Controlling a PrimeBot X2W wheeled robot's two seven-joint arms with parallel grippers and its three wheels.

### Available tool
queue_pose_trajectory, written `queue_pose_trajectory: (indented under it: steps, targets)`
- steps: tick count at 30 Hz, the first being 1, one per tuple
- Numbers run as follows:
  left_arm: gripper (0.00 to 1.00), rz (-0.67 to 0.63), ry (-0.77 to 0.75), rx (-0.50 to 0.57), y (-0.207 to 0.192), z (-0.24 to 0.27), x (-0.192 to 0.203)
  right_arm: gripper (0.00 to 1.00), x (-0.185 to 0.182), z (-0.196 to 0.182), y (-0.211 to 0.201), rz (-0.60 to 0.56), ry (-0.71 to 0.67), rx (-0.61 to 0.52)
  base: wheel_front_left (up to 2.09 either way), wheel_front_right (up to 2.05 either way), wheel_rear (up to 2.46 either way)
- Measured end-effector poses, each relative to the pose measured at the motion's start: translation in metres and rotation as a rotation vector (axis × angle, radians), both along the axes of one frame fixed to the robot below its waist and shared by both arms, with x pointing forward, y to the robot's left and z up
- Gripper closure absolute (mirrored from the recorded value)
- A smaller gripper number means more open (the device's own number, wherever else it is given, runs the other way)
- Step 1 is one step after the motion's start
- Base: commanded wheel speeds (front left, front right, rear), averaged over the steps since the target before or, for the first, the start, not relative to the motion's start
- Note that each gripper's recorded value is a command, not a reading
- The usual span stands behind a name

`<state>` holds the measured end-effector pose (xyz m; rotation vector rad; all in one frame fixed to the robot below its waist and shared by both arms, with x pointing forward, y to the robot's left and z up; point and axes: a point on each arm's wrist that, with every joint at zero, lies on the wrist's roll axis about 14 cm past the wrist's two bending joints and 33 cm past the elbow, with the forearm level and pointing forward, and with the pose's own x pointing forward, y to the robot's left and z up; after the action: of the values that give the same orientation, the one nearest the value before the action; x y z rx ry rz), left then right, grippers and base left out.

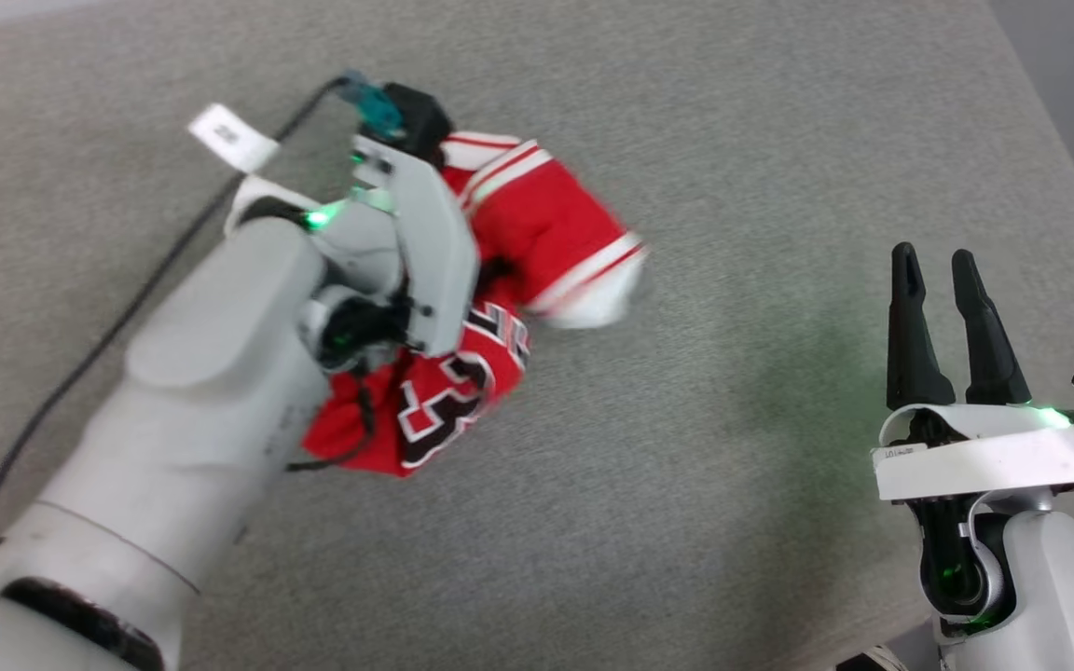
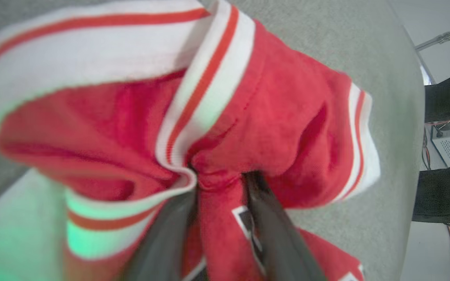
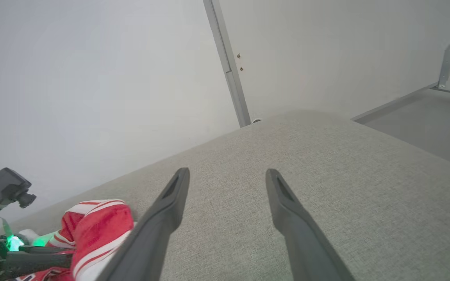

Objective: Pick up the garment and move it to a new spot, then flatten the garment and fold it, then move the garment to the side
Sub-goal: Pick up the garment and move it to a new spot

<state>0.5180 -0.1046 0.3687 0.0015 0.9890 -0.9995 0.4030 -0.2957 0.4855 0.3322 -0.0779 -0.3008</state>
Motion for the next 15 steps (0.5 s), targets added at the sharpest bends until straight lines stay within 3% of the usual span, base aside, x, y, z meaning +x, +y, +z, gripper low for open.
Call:
queue_pose_trajectory:
  steps: [6, 15]
  targets:
    - [0.0, 0.051, -0.096, -0.118, 0.002, 0.029, 0.001, 0.0, 0.013, -0.001, 0.021, 0.073, 0.003, -0.039, 0.0, 0.0, 0.0]
    - [0.0, 0.201, -0.217, -0.265, 0.054, 0.086, -0.003, 0.0, 0.031, 0.009, 0.071, 0.227, -0.026, -0.096, 0.0, 0.0, 0.0]
